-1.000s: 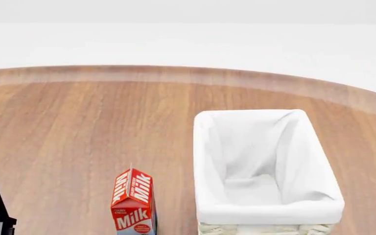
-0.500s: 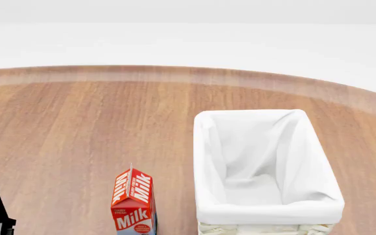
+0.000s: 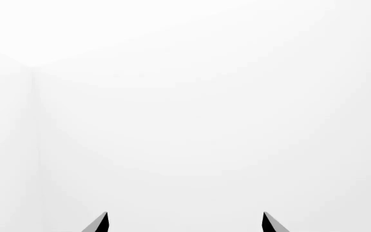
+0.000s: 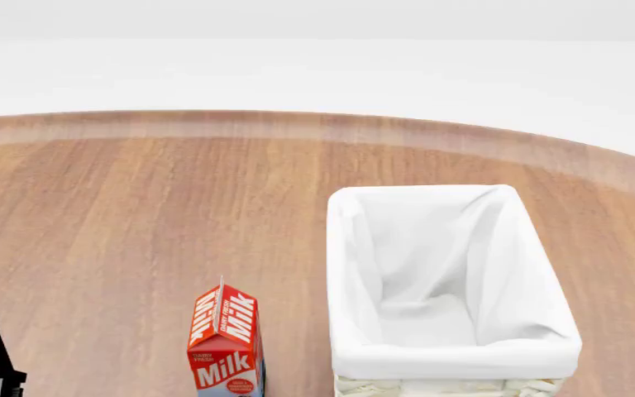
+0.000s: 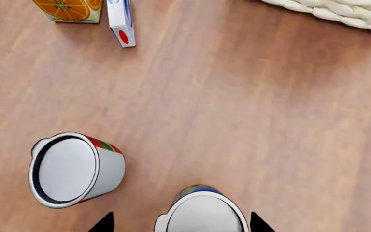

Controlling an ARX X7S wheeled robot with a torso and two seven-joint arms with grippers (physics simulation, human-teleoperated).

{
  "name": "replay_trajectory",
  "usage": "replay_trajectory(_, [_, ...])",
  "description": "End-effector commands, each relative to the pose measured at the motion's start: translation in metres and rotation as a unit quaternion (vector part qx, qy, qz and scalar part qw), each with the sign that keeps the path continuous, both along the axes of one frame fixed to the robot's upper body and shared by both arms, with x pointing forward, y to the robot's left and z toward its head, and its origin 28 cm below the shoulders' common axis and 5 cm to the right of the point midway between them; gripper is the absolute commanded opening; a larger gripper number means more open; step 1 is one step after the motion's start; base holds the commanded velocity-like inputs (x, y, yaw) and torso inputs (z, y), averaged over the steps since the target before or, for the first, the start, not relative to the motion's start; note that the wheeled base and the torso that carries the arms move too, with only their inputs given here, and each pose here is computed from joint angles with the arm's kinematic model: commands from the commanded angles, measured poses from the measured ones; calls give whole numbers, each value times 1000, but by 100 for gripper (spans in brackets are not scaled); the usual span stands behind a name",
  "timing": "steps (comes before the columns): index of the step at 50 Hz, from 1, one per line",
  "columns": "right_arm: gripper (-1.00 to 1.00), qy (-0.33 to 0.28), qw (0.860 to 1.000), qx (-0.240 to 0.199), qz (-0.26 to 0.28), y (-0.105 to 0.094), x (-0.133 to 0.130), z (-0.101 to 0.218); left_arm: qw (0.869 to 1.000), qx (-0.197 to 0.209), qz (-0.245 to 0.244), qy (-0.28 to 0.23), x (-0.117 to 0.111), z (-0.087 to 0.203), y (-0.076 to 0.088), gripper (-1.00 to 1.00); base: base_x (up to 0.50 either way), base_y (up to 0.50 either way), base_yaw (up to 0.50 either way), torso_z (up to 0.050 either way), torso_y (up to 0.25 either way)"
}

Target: Pick up the alphabet soup and the tomato sauce, and put them in the basket.

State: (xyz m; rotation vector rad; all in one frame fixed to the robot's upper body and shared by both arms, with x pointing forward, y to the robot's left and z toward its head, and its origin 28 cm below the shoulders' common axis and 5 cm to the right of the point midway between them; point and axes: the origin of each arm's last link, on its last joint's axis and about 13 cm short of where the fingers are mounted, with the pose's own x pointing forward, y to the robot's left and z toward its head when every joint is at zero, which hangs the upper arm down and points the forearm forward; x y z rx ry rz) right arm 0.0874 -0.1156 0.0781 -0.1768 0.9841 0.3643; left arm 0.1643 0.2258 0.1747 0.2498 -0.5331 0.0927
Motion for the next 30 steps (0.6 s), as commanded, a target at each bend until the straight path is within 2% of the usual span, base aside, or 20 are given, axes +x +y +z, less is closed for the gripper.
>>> replay_trajectory(1, [100,5,1000,0,-5,-2,0,-5,1000,0,0,1,0,0,0,100,0,0,0,0,0])
replay_trajectory(30, [100,13,1000,-6,-26,-8,6,-17,1000,-1,-1,1,1,-1,0,100,0,0,0,0,0])
